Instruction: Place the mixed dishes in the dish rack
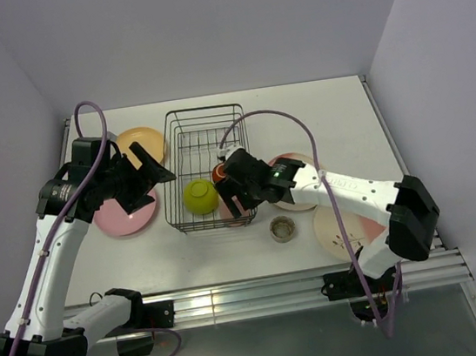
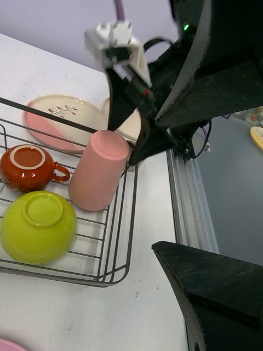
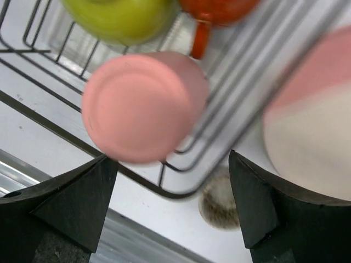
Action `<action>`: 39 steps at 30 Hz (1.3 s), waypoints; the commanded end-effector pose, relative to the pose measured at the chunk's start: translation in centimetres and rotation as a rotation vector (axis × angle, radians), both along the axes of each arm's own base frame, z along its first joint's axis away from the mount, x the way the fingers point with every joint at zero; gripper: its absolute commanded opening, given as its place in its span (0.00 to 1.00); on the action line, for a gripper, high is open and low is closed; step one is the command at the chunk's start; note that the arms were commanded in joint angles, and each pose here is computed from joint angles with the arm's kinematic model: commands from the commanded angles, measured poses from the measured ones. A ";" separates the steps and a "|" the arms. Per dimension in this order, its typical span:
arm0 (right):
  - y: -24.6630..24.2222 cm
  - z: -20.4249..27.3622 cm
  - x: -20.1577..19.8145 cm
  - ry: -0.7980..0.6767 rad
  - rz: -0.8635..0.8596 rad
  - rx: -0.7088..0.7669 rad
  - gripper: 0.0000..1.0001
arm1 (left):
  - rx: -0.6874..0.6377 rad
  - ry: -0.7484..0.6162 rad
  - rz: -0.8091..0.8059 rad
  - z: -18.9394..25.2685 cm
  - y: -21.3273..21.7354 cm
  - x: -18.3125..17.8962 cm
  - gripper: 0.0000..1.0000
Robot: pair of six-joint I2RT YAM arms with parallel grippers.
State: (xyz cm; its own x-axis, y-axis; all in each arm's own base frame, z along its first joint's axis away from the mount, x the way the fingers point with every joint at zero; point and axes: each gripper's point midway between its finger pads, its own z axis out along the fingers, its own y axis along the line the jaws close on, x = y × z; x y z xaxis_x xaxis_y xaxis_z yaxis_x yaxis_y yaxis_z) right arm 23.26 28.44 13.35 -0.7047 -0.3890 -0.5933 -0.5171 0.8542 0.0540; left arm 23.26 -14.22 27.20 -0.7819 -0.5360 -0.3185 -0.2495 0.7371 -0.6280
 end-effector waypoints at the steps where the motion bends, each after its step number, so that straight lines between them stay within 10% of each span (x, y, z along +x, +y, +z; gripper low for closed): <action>1: -2.6 6.8 0.8 -0.120 -0.173 0.061 0.89 | -0.015 -0.031 -0.025 0.6 -0.4 -0.2 0.92; 6: -8.6 9.5 -0.2 -0.119 -0.406 0.082 0.88 | -0.010 -0.036 -0.022 0.7 -0.4 0.0 0.91; 13: -14.4 1.8 -2.6 0.118 -0.608 0.102 0.79 | -0.002 -0.047 -0.080 1.3 -2.3 0.5 0.89; 32: -12.2 -9.2 -5.2 0.342 -0.553 0.120 0.54 | -0.045 -0.064 -0.242 3.4 -8.7 -0.8 0.88; 34: -12.1 -9.9 -4.9 0.353 -0.555 0.097 0.45 | -0.046 -0.070 -0.254 3.6 -9.0 -0.8 0.88; 37: -12.2 -10.1 -4.5 0.353 -0.563 0.070 0.00 | -0.051 -0.079 -0.274 4.0 -9.4 -0.5 0.88; 39: -12.5 -9.6 -4.3 0.341 -0.580 0.056 0.00 | -0.052 -0.096 -0.291 4.4 -9.7 -0.2 0.88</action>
State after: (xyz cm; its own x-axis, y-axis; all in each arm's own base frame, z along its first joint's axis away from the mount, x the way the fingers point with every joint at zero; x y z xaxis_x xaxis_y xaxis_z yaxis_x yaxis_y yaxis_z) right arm 17.81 16.30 3.18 -0.9552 0.1232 -0.2692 0.0656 0.9748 0.2131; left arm 22.24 -23.02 29.11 -0.8916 -0.3238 -0.3167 -0.0491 0.7642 -0.6431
